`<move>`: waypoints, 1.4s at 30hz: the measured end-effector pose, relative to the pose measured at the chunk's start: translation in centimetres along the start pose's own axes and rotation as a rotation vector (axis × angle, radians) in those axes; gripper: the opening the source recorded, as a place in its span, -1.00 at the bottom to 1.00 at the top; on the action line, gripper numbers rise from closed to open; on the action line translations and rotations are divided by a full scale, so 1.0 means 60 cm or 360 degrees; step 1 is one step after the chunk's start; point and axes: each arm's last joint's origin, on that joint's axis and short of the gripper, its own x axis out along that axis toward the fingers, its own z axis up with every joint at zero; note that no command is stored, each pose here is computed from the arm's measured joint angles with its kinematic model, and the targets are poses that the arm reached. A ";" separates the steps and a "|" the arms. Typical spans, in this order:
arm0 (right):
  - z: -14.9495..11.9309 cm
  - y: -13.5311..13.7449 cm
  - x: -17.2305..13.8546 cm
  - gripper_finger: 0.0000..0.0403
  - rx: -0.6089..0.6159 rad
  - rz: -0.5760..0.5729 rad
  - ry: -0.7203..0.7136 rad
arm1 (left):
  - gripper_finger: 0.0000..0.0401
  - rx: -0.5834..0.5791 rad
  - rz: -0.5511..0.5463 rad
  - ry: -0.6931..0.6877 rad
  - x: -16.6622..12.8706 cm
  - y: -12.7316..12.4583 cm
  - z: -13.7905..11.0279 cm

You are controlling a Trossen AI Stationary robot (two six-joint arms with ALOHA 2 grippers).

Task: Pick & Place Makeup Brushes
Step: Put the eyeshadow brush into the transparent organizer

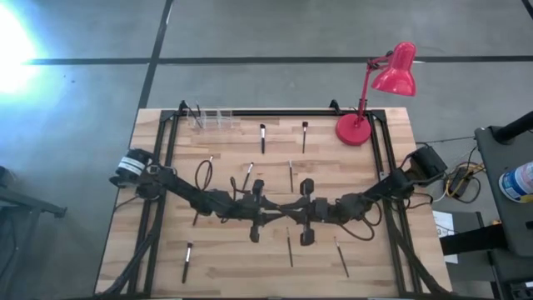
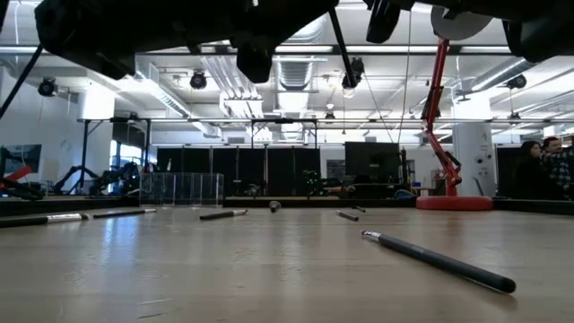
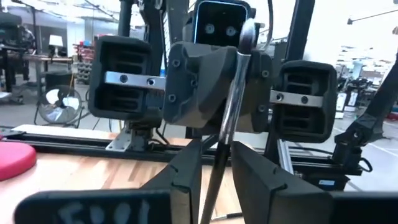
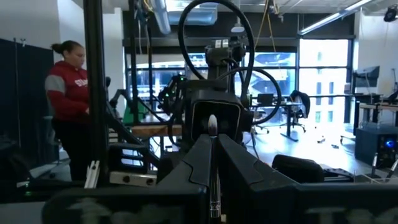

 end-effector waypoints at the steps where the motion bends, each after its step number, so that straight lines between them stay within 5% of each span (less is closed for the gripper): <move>1: 0.000 0.000 0.000 -0.94 -0.0002 -0.0001 -0.0001 | -0.60 0.0007 -0.0009 -0.0003 0.001 -0.001 0.001; 7: 0.000 0.000 -0.001 -0.94 -0.0007 0.0000 0.0002 | -0.63 0.0055 -0.0040 -0.0039 0.001 -0.002 0.006; 14: -0.002 -0.003 -0.002 -0.92 0.0019 -0.0062 0.0012 | -0.93 0.0069 0.0046 -0.0020 0.001 0.001 0.010; 20: 0.006 -0.018 -0.020 -0.63 -0.0043 -0.0262 0.0069 | -0.94 0.0123 0.0260 0.0096 -0.008 0.017 0.050; 27: 0.027 -0.045 -0.061 -0.36 -0.0176 -0.0244 0.0275 | -0.94 0.0182 0.0544 0.0189 -0.032 0.057 0.097; 32: 0.021 -0.073 -0.090 -0.51 -0.0191 -0.0198 0.0513 | -0.94 0.0175 0.0682 0.0193 -0.050 0.099 0.111; 38: 0.006 -0.107 -0.119 -0.89 -0.0223 -0.0172 0.0584 | -0.94 0.0195 0.0968 0.0250 -0.068 0.174 0.120; 42: -0.006 -0.131 -0.136 -0.95 -0.0230 -0.0219 0.0608 | -0.94 0.0215 0.1168 0.0299 -0.086 0.227 0.132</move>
